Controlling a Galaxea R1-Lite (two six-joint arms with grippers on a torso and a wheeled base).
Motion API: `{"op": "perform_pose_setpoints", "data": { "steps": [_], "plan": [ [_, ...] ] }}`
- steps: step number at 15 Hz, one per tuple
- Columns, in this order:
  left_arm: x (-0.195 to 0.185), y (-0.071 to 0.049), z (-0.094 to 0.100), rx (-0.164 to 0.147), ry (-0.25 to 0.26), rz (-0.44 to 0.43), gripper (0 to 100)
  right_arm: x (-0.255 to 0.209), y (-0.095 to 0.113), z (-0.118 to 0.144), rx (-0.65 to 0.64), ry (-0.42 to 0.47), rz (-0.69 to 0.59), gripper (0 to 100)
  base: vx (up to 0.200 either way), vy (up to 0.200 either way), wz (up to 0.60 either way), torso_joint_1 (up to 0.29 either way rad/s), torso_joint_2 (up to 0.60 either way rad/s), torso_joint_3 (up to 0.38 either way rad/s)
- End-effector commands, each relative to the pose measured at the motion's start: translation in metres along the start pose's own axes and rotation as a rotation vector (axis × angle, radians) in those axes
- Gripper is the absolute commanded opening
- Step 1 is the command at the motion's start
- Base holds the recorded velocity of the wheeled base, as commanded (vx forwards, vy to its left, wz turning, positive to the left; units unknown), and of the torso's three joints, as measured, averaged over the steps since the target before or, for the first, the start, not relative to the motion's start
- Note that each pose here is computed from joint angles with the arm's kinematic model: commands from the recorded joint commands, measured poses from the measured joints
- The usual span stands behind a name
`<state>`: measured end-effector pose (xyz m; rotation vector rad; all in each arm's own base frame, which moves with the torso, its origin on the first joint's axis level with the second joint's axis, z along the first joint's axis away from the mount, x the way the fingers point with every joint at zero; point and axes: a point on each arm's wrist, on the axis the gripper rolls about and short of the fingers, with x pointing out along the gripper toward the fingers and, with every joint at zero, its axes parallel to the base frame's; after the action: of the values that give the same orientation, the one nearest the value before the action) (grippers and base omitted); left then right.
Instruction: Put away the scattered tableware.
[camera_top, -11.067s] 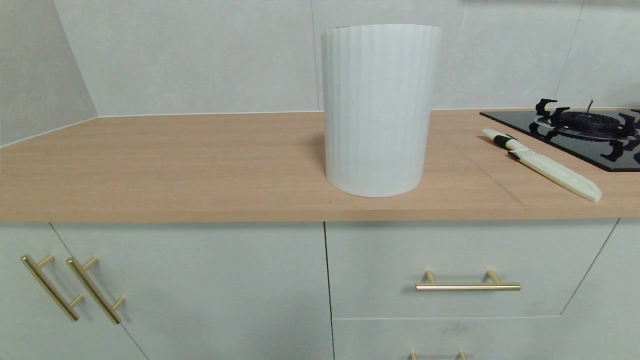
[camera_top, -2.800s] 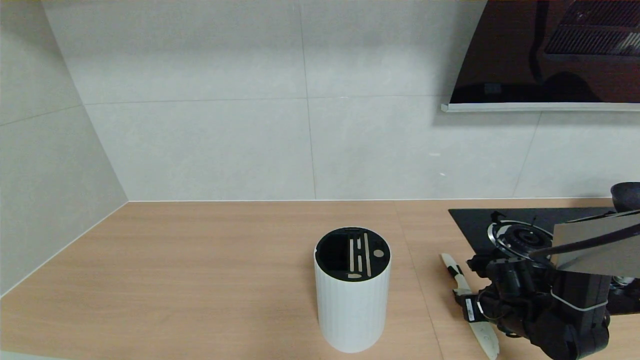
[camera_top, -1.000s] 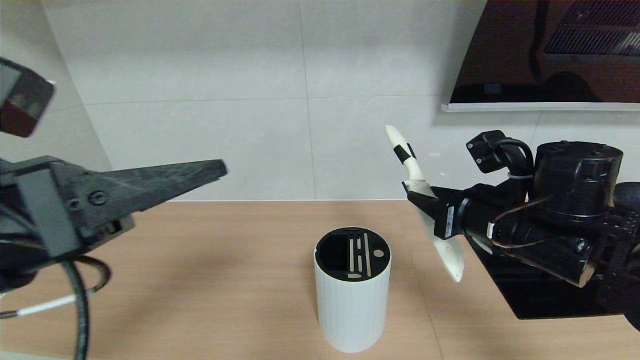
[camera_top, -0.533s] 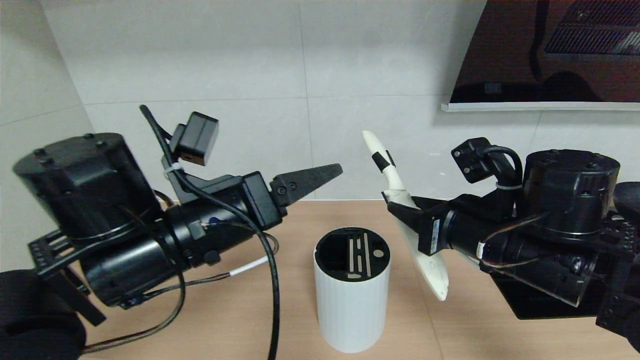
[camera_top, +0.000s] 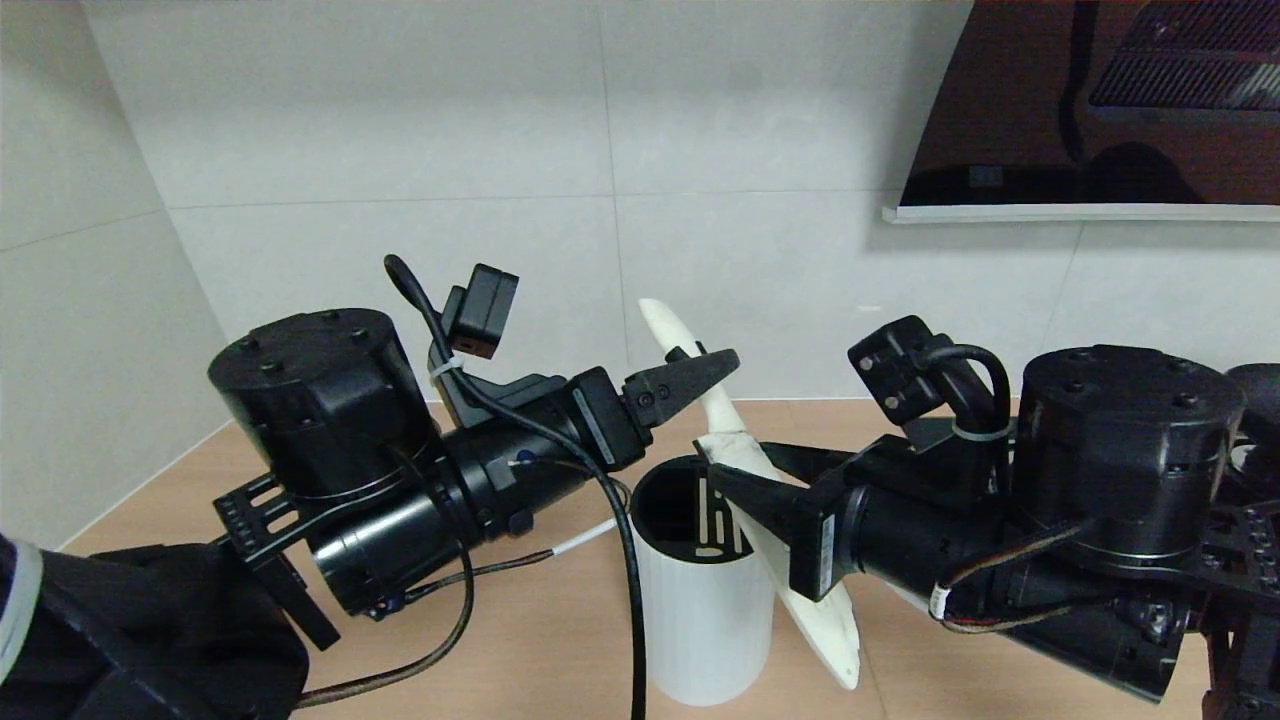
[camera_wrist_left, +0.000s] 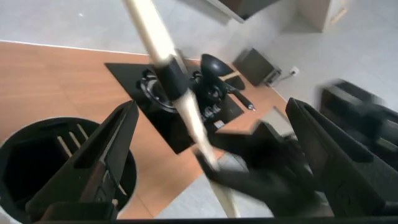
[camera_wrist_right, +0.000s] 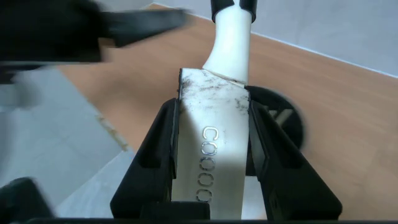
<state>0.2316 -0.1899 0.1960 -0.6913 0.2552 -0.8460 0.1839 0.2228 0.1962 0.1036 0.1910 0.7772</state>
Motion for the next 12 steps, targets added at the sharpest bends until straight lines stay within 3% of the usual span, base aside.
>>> {"op": "perform_pose_setpoints", "data": {
  "steps": [1, 8, 9, 12],
  "plan": [
    [0.0078, 0.0048, -0.0028, -0.003, -0.006, 0.026, 100, -0.0006, 0.0029, -0.0011, 0.0, 0.001, 0.01, 0, 0.0, 0.0, 0.0, 0.0, 0.0, 0.0],
    [0.0093, 0.0057, -0.0031, -0.003, -0.008, 0.031, 100, -0.0027, 0.0103, -0.0038, -0.003, 0.01, 0.036, 0, 0.0, 0.0, 0.0, 0.0, 0.0, 0.0],
    [0.0093, 0.0057, -0.0031, -0.003, -0.008, 0.031, 0, -0.0027, 0.0103, -0.0038, -0.001, 0.01, 0.036, 0, 0.0, 0.0, 0.0, 0.0, 0.0, 0.0],
    [0.0092, 0.0059, -0.0035, -0.004, -0.005, 0.03, 0, -0.0028, 0.0107, -0.0039, -0.001, 0.011, 0.038, 0, 0.0, 0.0, 0.0, 0.0, 0.0, 0.0]
  ]
}}
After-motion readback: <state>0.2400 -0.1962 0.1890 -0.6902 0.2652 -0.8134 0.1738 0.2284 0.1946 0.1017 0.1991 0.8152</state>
